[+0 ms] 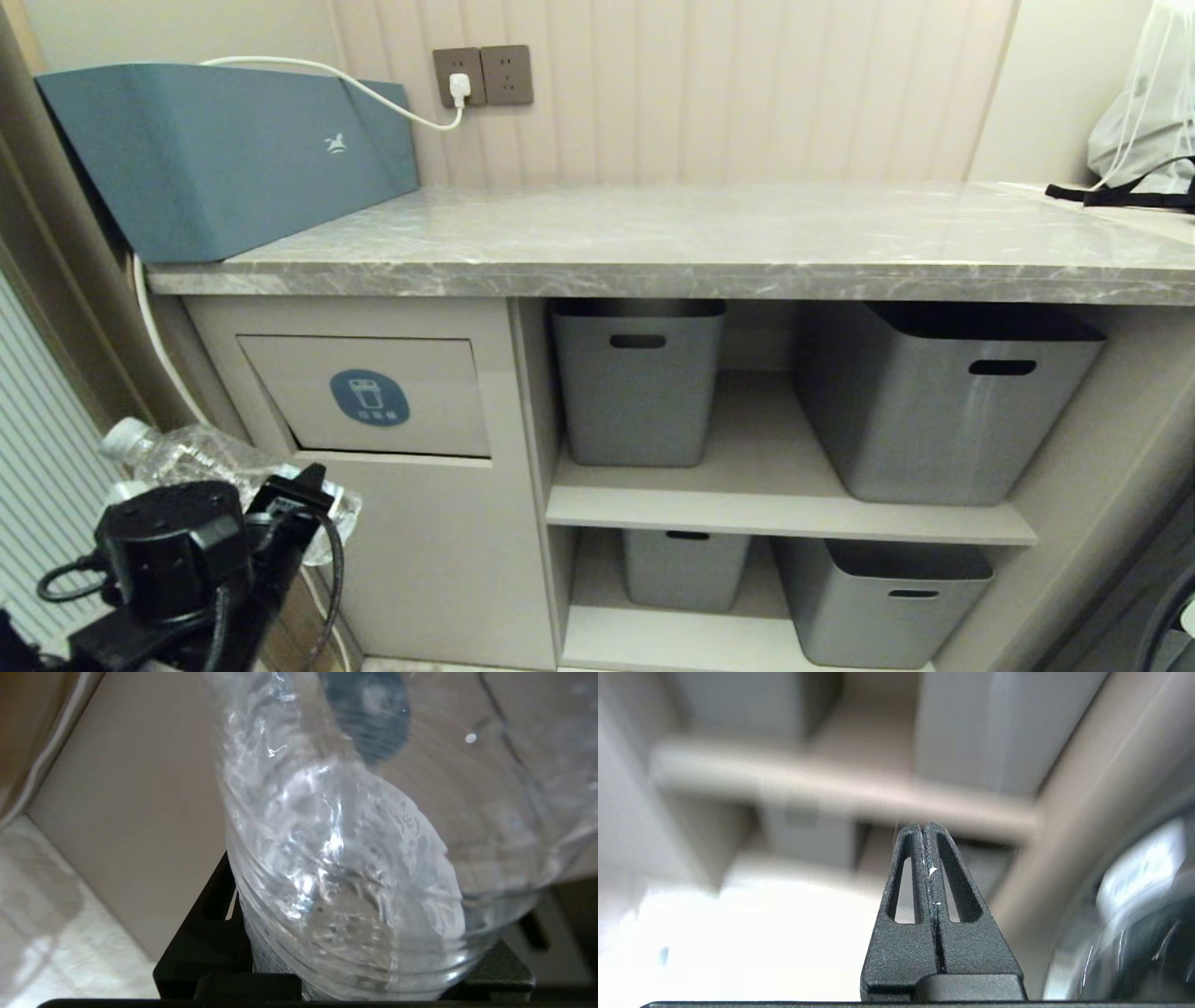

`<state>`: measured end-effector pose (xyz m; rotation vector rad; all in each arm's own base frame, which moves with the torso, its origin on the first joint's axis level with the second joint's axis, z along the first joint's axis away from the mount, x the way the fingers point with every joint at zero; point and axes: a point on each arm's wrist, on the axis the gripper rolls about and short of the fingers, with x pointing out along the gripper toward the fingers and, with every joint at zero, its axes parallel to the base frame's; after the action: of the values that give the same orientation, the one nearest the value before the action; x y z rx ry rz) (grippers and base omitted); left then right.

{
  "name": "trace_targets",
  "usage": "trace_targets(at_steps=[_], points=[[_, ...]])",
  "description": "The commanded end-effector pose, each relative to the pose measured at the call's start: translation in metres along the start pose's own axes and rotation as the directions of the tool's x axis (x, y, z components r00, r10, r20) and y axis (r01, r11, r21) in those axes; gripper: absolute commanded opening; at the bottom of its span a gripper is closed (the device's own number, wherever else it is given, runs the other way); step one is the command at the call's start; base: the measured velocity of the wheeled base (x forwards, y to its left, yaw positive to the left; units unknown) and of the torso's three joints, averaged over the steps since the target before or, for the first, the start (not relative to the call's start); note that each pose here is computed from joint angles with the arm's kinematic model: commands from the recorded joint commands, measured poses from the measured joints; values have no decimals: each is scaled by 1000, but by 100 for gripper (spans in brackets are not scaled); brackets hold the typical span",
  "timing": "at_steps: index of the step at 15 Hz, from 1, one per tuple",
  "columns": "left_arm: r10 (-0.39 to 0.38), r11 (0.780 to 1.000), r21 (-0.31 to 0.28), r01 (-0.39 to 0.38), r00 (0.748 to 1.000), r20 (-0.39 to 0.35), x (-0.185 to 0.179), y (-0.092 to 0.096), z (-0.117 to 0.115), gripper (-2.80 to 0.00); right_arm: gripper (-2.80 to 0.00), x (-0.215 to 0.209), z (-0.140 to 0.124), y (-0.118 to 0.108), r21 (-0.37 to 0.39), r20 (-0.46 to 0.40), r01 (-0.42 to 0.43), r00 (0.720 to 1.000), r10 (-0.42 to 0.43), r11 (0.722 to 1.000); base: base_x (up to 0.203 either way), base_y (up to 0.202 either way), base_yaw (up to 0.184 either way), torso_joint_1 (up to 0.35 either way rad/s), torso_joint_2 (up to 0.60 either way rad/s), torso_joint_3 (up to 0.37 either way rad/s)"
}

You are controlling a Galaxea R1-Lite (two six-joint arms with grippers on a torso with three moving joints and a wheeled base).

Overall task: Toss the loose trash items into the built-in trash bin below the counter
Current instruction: Put the garbage in the trash can

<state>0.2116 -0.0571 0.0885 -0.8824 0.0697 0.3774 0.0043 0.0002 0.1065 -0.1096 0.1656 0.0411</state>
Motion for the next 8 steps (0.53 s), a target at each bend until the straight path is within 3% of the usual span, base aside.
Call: trace_targets(at_steps=[1,3,5,8], points=[[25,997,-68,-22,999,42,15,2,7,-280,-280,-27,-35,5,-12,-53,-16,998,16,1000,0,0,0,0,0,0],[22,983,-182,-8,997,74,32,-2,11,-280,-280,-32,-35,6,-15,1,-16,1000,16,1000,0,0,0,0,0,0],[9,951,-310,23,995,101,53,-8,15,-280,-280,-32,-35,6,-12,0,-21,1000,21,1000,0,0,0,0,0,0],[-2,921,-388,41,995,100,84,-14,5,-280,-280,-32,-35,6,-12,0,-22,1000,22,1000,0,0,0,0,0,0]])
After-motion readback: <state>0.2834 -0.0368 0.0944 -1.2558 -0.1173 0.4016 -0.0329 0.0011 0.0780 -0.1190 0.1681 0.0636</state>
